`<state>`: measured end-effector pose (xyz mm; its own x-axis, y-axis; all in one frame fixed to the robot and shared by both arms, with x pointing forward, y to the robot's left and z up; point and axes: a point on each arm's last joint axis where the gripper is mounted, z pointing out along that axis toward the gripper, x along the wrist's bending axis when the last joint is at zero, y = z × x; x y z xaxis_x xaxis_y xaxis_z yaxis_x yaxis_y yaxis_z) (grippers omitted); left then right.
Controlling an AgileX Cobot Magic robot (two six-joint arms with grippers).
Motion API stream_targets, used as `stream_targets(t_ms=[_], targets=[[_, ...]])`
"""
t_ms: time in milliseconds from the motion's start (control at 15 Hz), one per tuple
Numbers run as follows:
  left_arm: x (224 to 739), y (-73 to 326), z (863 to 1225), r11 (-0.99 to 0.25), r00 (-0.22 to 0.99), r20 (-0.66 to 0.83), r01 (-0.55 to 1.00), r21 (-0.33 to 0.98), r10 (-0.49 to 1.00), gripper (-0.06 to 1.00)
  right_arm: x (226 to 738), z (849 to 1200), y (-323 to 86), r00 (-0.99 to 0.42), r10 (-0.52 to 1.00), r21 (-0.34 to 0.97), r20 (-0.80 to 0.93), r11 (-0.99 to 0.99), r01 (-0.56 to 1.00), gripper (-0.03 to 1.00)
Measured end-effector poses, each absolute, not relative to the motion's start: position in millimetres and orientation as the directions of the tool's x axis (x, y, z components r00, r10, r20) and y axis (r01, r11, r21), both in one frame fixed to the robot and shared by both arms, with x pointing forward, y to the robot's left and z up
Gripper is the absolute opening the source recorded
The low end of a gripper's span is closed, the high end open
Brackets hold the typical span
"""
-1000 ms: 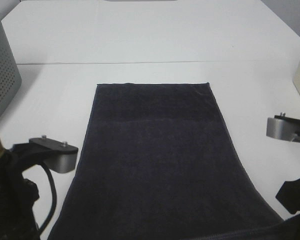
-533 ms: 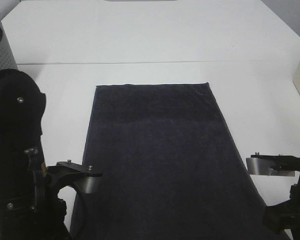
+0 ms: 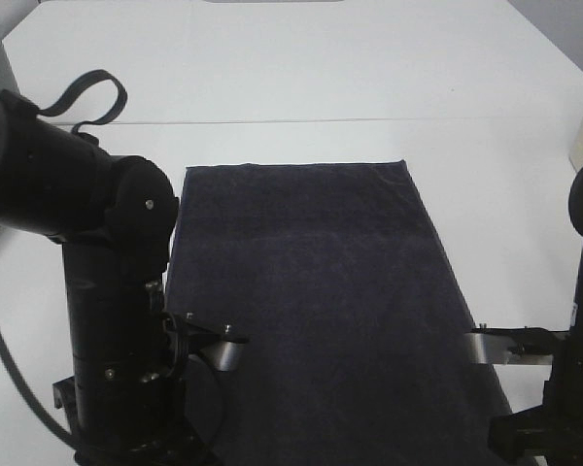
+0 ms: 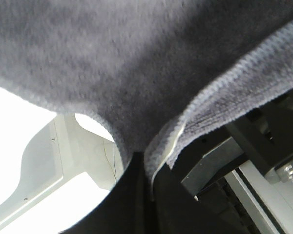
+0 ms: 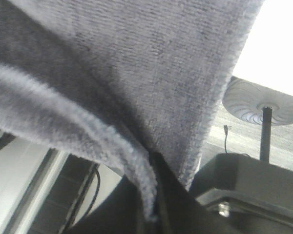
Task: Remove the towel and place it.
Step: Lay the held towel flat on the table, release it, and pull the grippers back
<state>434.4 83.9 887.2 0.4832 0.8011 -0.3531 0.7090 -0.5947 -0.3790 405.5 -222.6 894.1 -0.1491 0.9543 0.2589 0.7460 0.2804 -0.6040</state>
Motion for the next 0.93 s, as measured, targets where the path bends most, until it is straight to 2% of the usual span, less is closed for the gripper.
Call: stream_targets(t_ms=[333,467,533,667,800,867,933], targets=[[432.3,77.7,887.8,-0.611,0.457,-0.420,0.686,-0.395,0.784,0.03,406.0,895.0,-216.0,-0.121,0.938,-0.583,0.326,0.300,0.755,0.01],[431.7,76.1,888.4,-0.612,0.447,-0.437,0.687,-0.392,0.781,0.12,406.3,895.7,-212.9,-0.108,0.927,-0.572,0.358,0.310,0.759,0.03],[431.2,74.7,888.6,-0.607,0.433,-0.448,0.691,-0.392,0.782,0.18,406.3,895.8,-212.3,-0.103,0.926,-0.572,0.362,0.308,0.760,0.08],[430.3,71.6,889.9,-0.589,0.396,-0.470,0.705,-0.395,0.789,0.43,406.4,896.0,-211.1,-0.091,0.925,-0.571,0.368,0.303,0.763,0.28],[429.4,71.2,890.6,-0.577,0.378,-0.471,0.707,-0.409,0.797,0.70,406.3,896.4,-210.4,-0.081,0.925,-0.574,0.372,0.298,0.763,0.56],[428.2,71.8,891.4,-0.577,0.373,-0.473,0.698,-0.423,0.798,0.77,406.1,896.6,-210.4,-0.081,0.924,-0.577,0.373,0.299,0.760,0.66],[427.3,72.3,892.0,-0.580,0.372,-0.475,0.690,-0.434,0.798,0.80,405.8,897.2,-210.4,-0.080,0.924,-0.581,0.374,0.301,0.756,0.70]])
